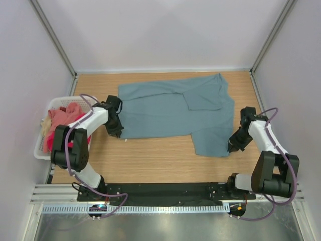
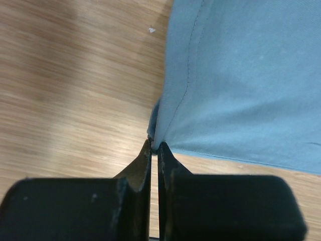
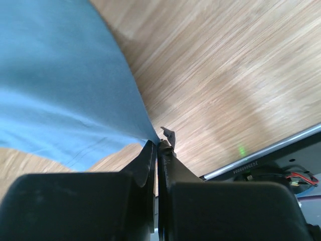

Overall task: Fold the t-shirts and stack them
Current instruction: Fold the tshirt

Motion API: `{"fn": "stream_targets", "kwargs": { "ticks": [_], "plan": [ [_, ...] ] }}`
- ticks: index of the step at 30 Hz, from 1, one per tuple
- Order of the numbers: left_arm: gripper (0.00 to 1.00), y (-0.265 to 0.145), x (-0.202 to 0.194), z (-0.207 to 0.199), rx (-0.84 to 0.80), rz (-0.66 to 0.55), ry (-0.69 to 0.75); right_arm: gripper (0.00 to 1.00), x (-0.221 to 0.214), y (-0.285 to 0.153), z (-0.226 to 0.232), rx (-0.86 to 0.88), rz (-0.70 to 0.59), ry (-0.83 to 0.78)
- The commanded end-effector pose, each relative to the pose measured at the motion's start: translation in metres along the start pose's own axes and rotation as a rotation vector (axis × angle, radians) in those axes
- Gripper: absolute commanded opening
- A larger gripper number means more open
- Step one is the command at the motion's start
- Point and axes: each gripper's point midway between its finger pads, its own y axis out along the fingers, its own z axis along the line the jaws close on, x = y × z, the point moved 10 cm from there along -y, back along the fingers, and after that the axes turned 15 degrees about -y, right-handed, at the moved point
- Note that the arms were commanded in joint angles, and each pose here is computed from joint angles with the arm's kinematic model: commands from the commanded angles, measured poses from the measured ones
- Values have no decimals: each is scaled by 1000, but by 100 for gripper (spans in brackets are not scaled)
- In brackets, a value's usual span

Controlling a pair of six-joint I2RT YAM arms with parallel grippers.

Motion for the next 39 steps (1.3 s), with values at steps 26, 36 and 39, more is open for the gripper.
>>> {"fn": "stream_targets", "kwargs": {
  "ticks": [26, 36, 39],
  "plan": [
    [0, -64, 18, 0, -45, -163, 38, 1, 32, -112, 24, 96, -292, -198],
    [0, -63, 78, -53, -22, -226, 60, 1, 130, -137, 85, 172, -393, -271],
    [0, -53, 90, -59, 11, -211, 55, 2, 153, -140, 102, 215, -401, -285]
  ]
}}
